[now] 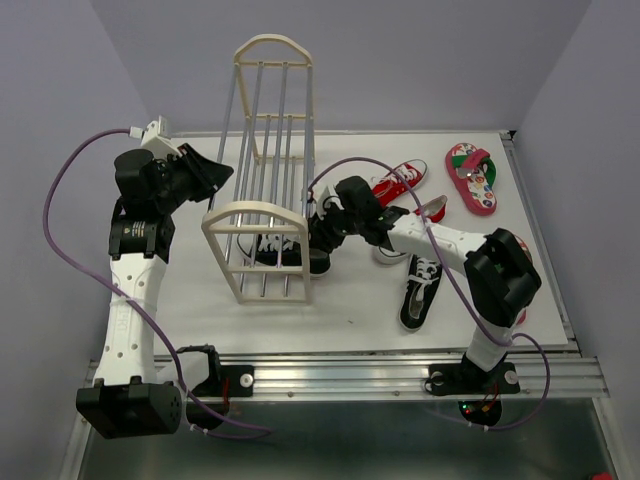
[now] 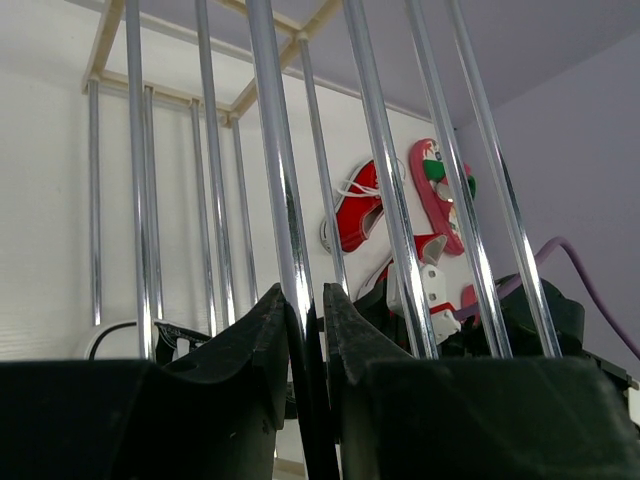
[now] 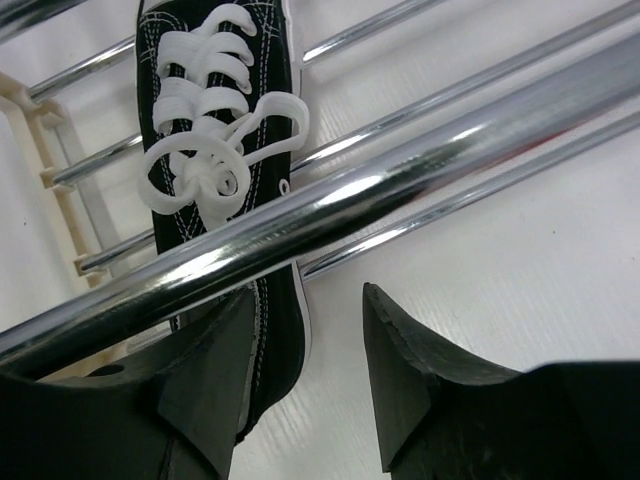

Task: Place and organize the shoes onto the shoe shelf

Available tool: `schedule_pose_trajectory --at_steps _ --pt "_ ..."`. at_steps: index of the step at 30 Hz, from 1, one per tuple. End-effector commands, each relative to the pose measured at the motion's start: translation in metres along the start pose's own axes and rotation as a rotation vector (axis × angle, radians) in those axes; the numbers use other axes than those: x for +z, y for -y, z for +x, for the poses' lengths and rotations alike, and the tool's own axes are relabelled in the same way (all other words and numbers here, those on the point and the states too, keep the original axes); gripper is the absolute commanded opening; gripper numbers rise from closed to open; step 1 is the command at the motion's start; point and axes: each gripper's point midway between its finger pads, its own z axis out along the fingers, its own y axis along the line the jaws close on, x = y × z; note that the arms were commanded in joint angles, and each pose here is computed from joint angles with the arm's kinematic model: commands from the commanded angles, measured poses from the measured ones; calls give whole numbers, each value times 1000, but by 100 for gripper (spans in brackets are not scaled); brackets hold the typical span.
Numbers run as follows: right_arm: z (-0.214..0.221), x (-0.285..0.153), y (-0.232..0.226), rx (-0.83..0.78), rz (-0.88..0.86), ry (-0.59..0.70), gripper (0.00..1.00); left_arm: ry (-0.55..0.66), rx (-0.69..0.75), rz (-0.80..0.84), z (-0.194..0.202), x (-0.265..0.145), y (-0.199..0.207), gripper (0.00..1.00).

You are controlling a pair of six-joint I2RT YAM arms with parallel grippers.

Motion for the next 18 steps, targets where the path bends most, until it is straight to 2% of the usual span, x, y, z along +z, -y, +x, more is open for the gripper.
schedule_pose_trajectory --at_steps 1,5,7,9,10,11,12,13,16,17,18 --pt "-44 7 -11 -42 25 136 54 -138 114 -8 43 16 -28 0" --pt "-61 -11 -2 -3 110 175 62 -138 112 -10 43 16 -27 0" --pt "-64 -22 8 36 188 179 71 -139 111 -10 43 17 -28 0" --pt "-74 -45 25 122 332 210 84 -138 108 -15 43 17 -29 0" --pt "-71 -54 32 184 395 221 100 -135 109 -17 43 17 -29 0" --pt "-61 -62 35 219 437 195 100 -133 107 -22 43 17 -30 0" --pt "-67 -84 40 269 510 234 100 -128 108 -29 41 17 -31 0" --pt "-51 -92 42 304 552 203 100 -126 107 -33 41 17 -31 0" --pt "-43 -134 52 427 696 244 100 -121 102 -42 40 17 -33 0" --pt "-21 -142 51 457 736 188 100 -125 101 -44 41 18 -34 0" --pt "-11 -157 58 524 814 194 100 -122 103 -47 39 18 -34 0"
